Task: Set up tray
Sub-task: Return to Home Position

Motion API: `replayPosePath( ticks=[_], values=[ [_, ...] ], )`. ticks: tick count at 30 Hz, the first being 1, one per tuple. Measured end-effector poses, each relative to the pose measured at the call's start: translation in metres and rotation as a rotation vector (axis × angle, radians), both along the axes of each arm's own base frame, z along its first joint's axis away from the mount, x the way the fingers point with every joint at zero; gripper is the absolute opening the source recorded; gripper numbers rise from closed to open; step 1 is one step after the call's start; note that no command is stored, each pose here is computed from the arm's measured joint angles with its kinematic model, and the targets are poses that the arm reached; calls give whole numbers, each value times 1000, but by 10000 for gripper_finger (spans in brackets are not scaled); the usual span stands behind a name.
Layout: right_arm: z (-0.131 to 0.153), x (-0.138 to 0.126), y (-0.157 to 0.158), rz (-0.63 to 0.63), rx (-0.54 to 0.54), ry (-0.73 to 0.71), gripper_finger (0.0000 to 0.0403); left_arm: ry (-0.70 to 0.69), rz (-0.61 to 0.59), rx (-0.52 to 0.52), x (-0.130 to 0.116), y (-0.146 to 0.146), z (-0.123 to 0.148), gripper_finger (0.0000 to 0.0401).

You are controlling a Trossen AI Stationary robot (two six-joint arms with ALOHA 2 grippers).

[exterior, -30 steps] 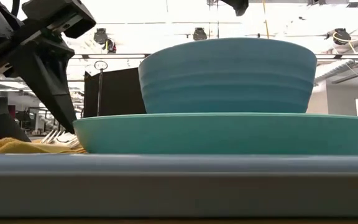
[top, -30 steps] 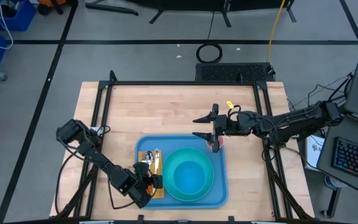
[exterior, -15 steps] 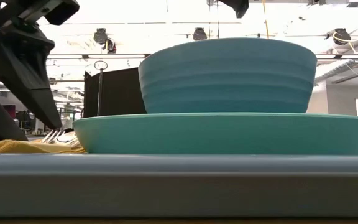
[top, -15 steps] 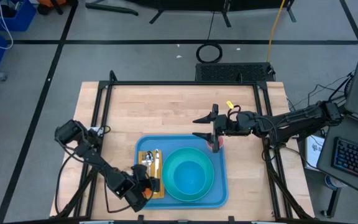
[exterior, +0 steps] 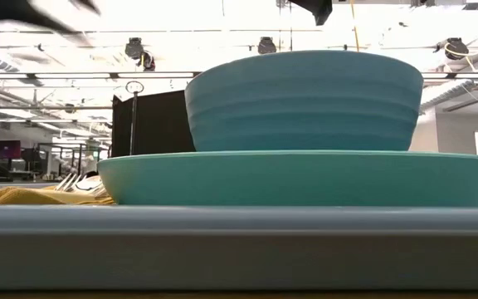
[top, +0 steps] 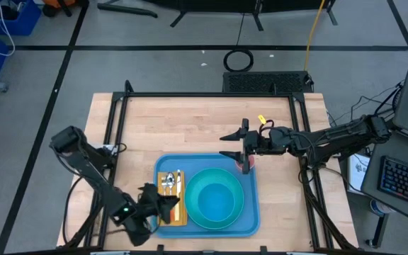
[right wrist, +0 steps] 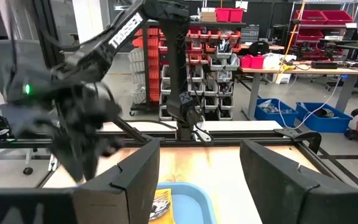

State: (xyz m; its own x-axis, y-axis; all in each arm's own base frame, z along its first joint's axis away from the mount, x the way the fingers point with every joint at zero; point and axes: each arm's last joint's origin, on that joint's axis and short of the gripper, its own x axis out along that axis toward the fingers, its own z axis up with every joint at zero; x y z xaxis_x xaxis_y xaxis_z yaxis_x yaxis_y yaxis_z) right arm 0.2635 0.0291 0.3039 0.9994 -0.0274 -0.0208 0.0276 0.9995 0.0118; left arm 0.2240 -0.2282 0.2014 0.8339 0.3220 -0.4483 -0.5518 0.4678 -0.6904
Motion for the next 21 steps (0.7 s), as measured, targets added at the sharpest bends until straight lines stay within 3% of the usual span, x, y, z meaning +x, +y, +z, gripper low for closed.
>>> replayPosePath(
  ticks=[6,10,13,16,21],
  values=[
    [-4,-1,7,26,-7,46,212,-71,-142,372,-12,-9,35,43],
    [-10,-3,15,59,-16,105,211,-107,-199,471,-9,-17,48,8],
    [-15,-6,25,93,11,127,199,-120,-220,482,-3,-16,53,7],
    [-24,-10,36,131,62,137,166,-116,-269,470,5,-12,55,14],
    [-41,-19,52,197,97,134,60,-67,-354,623,5,-9,60,4]
  ],
)
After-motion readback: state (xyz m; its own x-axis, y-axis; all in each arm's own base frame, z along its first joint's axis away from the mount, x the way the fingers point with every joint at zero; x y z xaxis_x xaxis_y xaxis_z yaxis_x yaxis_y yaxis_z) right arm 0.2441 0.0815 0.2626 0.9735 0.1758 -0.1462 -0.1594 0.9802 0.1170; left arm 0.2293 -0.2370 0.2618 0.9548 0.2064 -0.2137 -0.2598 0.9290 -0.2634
